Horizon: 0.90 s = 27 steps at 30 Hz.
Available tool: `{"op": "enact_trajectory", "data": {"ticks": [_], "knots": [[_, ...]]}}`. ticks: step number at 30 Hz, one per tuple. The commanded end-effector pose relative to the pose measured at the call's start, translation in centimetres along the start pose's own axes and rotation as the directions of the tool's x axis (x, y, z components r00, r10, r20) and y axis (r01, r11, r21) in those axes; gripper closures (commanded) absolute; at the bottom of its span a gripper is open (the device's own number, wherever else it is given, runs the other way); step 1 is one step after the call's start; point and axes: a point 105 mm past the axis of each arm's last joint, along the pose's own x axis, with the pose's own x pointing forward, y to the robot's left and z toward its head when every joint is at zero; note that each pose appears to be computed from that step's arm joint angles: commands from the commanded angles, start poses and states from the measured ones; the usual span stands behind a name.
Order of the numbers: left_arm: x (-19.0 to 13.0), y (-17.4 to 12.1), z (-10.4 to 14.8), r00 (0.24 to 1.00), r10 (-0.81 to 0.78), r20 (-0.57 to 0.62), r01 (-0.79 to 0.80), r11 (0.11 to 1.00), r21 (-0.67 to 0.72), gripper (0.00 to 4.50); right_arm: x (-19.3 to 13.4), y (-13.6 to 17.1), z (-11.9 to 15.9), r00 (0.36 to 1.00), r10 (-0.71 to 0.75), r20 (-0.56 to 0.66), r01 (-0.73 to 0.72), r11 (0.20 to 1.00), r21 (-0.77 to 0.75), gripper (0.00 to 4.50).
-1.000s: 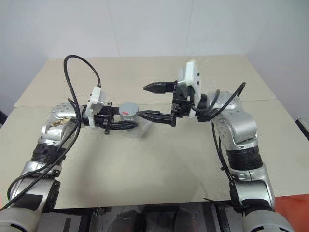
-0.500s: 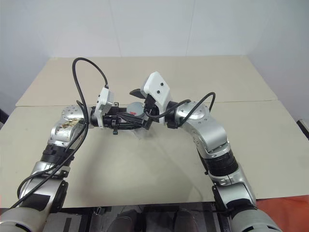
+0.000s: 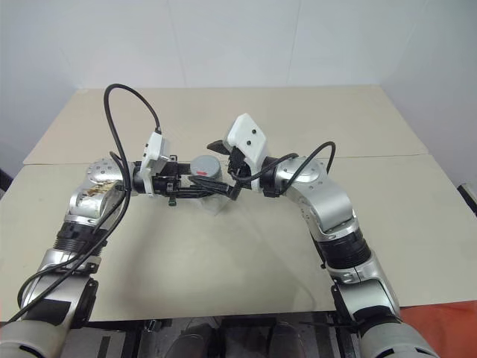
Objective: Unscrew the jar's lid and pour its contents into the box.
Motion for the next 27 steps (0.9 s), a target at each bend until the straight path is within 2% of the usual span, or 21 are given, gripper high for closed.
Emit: {"op": "enact_trajectory", "data": {"ticks": [1, 11, 16, 22, 27], "knots": [[-1.1, -0.4, 1.0, 1.000, -0.021, 0.014, 0.021, 0.999, 0.044, 2.52, -3.0, -2.8, 1.5, 0.991, -0.127, 0.053, 0.128, 0.991, -0.030, 0.05], [-1.4, -0.8, 0.7, 1.000, -0.024, 0.009, 0.023, 0.999, 0.037, 2.52, -5.1, -3.0, 1.6, 0.989, -0.125, 0.074, 0.126, 0.992, -0.016, 0.05], [-1.1, -0.2, 0.7, 1.000, 0.005, 0.012, -0.005, 1.000, 0.028, 2.52, -5.1, -1.4, 2.2, 0.994, -0.040, 0.098, 0.043, 0.999, -0.028, 0.05], [0.2, 0.3, 0.9, 1.000, 0.012, 0.026, -0.012, 1.000, 0.019, 2.52, -3.1, 1.3, 4.2, 0.984, 0.085, 0.158, -0.076, 0.995, -0.063, 0.05], [0.8, 0.3, 1.2, 0.999, -0.001, 0.045, 0.000, 1.000, 0.023, 2.52, -0.2, 1.0, 3.4, 0.993, 0.042, 0.106, -0.034, 0.997, -0.075, 0.05]]}}
